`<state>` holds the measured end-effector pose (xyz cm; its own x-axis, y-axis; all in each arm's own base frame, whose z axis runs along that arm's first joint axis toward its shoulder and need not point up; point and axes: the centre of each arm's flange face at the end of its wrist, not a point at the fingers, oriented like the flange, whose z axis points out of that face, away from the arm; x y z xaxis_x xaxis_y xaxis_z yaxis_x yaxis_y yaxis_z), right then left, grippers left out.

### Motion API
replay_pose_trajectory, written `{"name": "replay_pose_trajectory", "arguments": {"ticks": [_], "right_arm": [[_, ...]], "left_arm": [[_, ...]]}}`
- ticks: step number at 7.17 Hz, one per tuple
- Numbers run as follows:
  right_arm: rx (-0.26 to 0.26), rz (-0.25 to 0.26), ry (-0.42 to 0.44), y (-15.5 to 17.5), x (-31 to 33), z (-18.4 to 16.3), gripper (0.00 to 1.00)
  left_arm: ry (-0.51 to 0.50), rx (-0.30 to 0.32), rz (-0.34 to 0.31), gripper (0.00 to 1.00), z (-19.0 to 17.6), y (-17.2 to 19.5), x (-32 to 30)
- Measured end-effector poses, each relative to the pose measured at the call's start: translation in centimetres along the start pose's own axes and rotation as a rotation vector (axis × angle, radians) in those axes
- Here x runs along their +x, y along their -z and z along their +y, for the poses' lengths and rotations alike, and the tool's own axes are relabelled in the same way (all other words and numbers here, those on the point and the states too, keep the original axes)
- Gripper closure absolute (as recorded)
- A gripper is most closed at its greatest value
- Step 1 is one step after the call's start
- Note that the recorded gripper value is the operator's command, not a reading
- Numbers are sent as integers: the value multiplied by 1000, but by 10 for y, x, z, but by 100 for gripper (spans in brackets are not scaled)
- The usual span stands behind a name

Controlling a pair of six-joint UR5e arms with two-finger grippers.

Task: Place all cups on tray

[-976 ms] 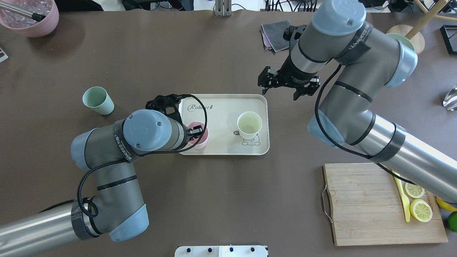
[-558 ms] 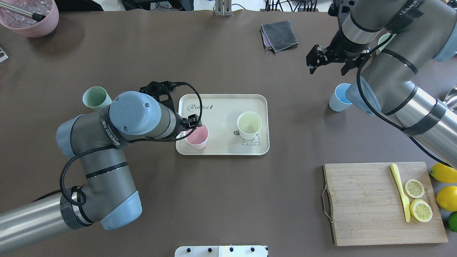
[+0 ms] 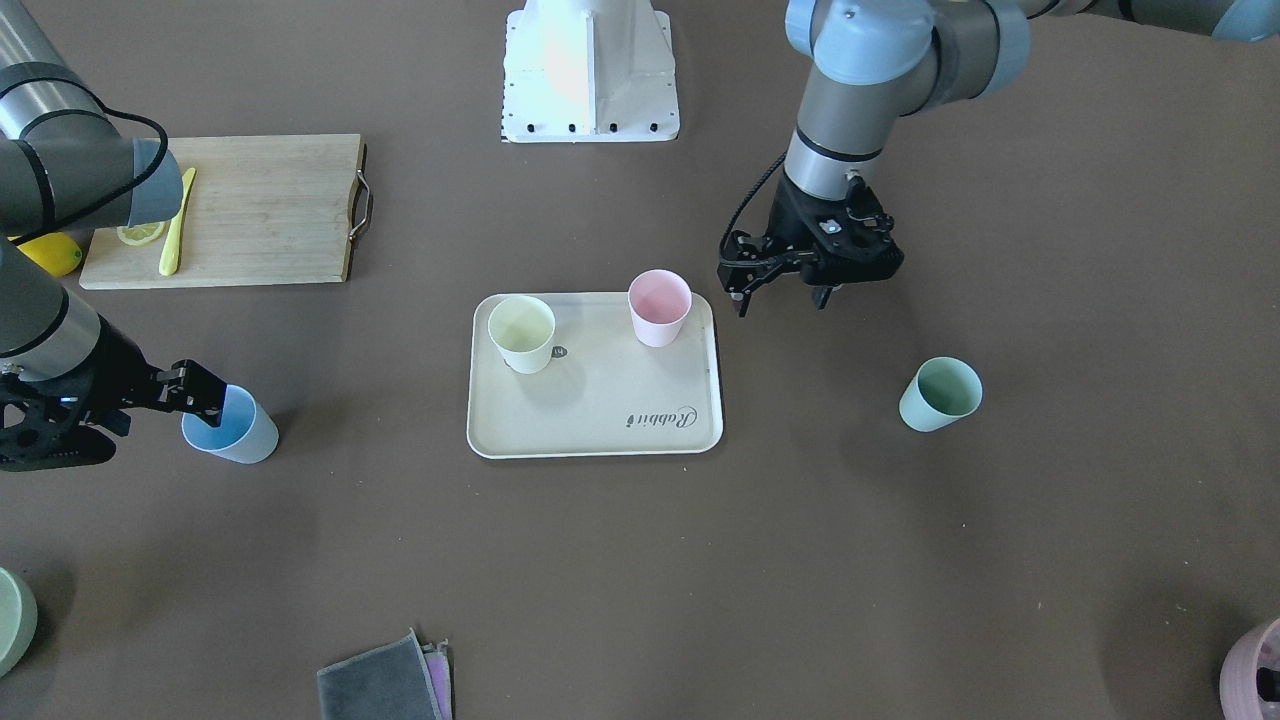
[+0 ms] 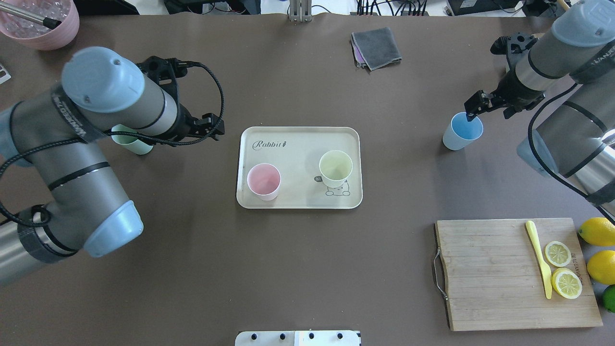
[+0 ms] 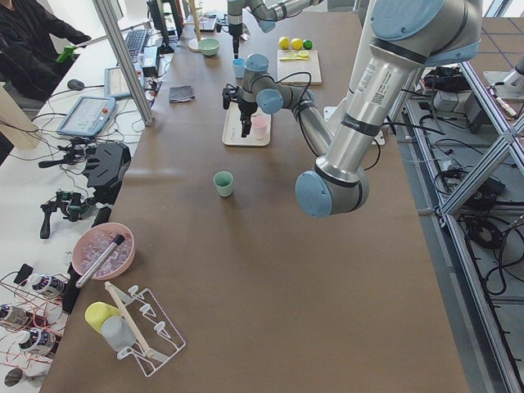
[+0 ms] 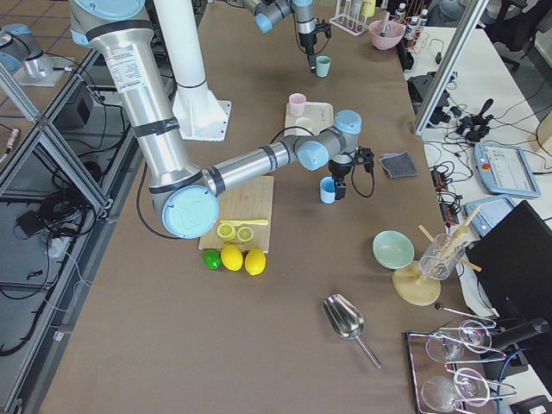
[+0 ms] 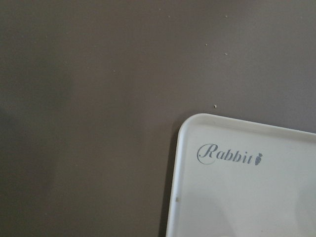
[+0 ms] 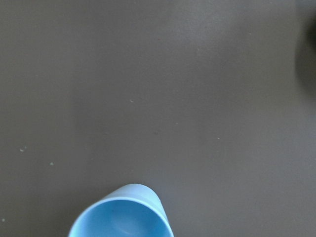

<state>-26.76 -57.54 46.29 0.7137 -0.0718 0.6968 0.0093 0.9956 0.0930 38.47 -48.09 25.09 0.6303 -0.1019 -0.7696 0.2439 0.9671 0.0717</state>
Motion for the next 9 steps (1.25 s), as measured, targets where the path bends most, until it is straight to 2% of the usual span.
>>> {"name": "replay_pose_trajectory", "arguments": {"ticks": [4, 5, 6, 7, 9], "right_arm": [[-32, 22, 7, -31, 7, 25, 0], [-38, 23, 11, -35, 5, 27, 14], [-44, 25, 14, -39, 2, 28, 88], [-47, 24, 17, -41, 0, 29, 100], [-42, 13, 27, -37, -10, 26, 100]], "left_arm": [[-174, -13, -86, 3, -62, 13, -135], [-190, -15, -104, 3, -69, 3, -155], [-187, -12, -104, 4, -75, -15, -169], [-180, -2, -92, 4, -81, -33, -178], [-174, 11, -78, 5, -86, -52, -189]]}}
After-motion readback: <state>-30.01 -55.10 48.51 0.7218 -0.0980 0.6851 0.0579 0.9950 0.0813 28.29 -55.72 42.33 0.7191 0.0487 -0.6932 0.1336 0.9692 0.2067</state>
